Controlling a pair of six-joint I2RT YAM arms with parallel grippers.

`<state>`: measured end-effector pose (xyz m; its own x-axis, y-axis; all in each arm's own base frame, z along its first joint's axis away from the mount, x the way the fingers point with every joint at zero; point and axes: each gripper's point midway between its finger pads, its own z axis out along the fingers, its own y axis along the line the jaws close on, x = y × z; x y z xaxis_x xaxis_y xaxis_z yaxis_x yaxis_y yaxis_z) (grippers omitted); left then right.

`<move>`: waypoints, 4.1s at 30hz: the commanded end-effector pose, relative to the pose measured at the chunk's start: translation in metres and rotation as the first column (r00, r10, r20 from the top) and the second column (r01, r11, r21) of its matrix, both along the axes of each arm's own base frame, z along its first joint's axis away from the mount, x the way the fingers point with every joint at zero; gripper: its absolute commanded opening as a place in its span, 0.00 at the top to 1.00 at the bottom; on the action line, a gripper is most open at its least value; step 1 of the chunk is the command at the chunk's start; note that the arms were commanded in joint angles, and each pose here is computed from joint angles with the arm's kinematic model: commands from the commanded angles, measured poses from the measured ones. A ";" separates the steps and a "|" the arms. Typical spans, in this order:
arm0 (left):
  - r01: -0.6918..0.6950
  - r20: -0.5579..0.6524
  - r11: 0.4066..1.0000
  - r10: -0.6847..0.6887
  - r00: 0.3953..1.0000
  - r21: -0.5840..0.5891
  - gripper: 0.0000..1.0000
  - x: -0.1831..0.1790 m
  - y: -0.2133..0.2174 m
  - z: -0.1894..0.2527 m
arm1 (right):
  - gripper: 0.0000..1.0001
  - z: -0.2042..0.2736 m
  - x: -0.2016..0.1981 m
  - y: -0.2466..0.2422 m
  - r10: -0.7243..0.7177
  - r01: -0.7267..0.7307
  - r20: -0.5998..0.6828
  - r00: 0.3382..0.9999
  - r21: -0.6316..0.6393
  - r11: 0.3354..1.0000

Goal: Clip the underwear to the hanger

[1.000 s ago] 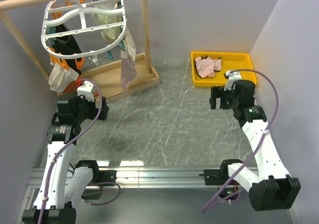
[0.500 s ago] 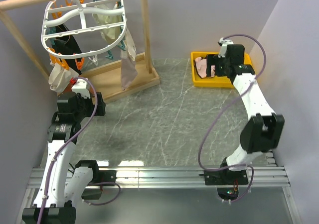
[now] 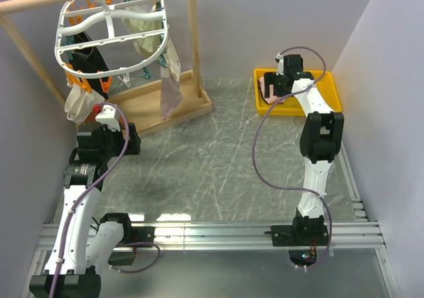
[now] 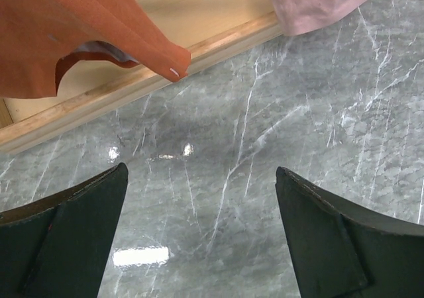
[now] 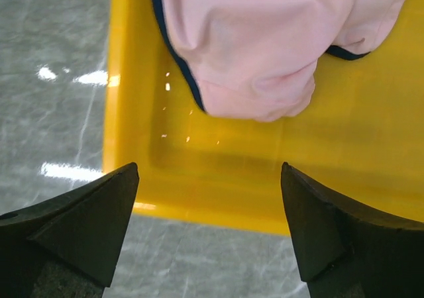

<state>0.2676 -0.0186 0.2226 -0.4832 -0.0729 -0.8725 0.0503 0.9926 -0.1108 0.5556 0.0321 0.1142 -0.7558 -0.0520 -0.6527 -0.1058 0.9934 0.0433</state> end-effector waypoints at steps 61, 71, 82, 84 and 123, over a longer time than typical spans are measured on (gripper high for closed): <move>0.639 0.169 0.751 -0.661 0.732 0.167 0.02 -0.064 -0.082 0.023 | 1.00 0.252 -0.196 0.102 0.305 -0.442 0.339 0.890 0.477 0.760; 0.691 0.121 0.696 -0.716 0.688 0.195 0.05 -0.075 -0.084 0.001 | 1.00 0.147 -0.253 0.136 0.395 -0.415 0.138 0.908 0.421 0.807; 0.772 0.109 0.590 -0.806 0.582 0.238 0.06 -0.070 -0.093 -0.008 | 1.00 0.092 -0.237 0.193 0.475 -0.434 0.010 0.880 0.422 0.796; 0.768 0.104 0.594 -0.802 0.588 0.239 0.06 -0.066 -0.092 -0.009 | 1.00 0.078 -0.228 0.204 0.490 -0.433 -0.036 0.871 0.417 0.799; 0.856 -0.306 0.092 -0.910 0.280 0.509 0.26 0.013 -0.446 -0.124 | 0.27 0.122 -0.219 -0.001 0.018 -0.027 0.022 1.000 0.513 0.858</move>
<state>0.2628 -0.4541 0.0816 0.1971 0.7946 -0.5743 0.9417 0.0095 0.3363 0.3399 0.0261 0.2165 -0.7829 0.2806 -0.5553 -0.0762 0.8426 0.5332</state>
